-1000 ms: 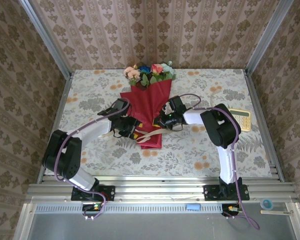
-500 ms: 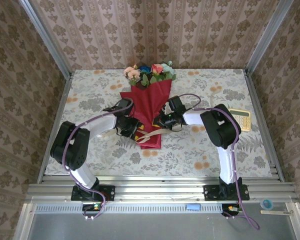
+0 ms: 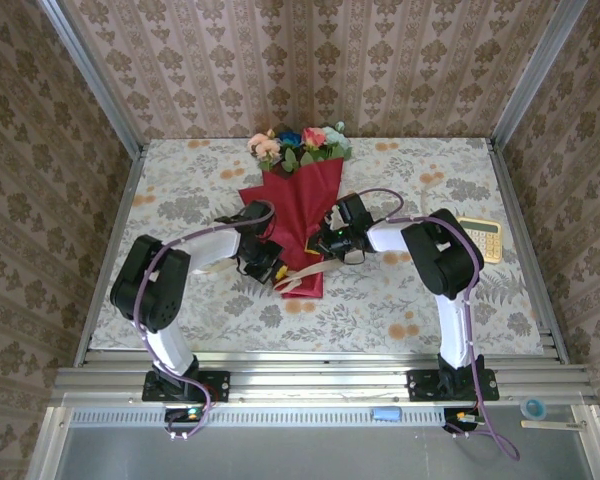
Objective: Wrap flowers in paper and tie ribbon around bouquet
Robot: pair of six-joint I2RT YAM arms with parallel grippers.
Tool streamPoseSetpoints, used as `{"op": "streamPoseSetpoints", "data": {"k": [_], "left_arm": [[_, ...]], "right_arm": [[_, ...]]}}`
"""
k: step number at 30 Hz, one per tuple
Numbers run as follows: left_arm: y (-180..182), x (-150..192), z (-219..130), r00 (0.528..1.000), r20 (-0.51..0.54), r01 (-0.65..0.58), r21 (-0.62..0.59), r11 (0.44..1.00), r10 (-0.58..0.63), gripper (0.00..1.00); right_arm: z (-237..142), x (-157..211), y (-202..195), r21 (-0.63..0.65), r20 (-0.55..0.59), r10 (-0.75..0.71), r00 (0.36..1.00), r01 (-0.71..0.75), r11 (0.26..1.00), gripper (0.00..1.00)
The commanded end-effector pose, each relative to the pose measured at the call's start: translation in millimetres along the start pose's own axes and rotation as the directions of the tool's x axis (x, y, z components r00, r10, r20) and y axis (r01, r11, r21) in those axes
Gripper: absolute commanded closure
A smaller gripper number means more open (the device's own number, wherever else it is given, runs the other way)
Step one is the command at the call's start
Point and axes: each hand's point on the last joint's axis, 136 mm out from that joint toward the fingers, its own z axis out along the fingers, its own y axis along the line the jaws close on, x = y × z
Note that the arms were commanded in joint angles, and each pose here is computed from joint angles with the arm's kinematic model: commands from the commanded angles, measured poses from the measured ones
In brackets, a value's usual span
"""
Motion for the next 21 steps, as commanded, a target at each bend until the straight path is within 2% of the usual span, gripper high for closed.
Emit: {"op": "streamPoseSetpoints", "data": {"k": [1,5,11,15,21], "left_arm": [[11.4,39.8,-20.1,0.977,-0.122,-0.177,-0.016,0.984,0.174,1.00],[51.5,53.5,-27.6,0.967,-0.169,-0.202,-0.049,0.978,0.191,1.00],[88.1,54.2,-19.7,0.974,-0.184,-0.144,-0.062,0.988,0.130,1.00],[79.9,23.9,-10.6,0.995,-0.093,-0.041,0.014,0.999,0.043,1.00],[45.1,-42.9,-24.8,0.997,0.069,0.025,0.115,0.993,-0.033,1.00]], "right_arm": [[-9.3,-17.0,20.2,-0.035,0.107,-0.031,0.994,0.035,0.999,1.00],[-10.7,-27.6,29.5,-0.065,0.163,-0.018,0.987,0.029,0.997,1.00],[-8.5,-35.7,45.8,-0.117,0.189,0.005,0.982,0.018,0.993,1.00],[-13.7,-31.3,51.2,-0.108,0.165,0.011,0.986,0.007,0.994,1.00],[-40.8,-7.7,57.8,-0.040,0.086,-0.025,0.996,0.029,0.999,1.00]]}}
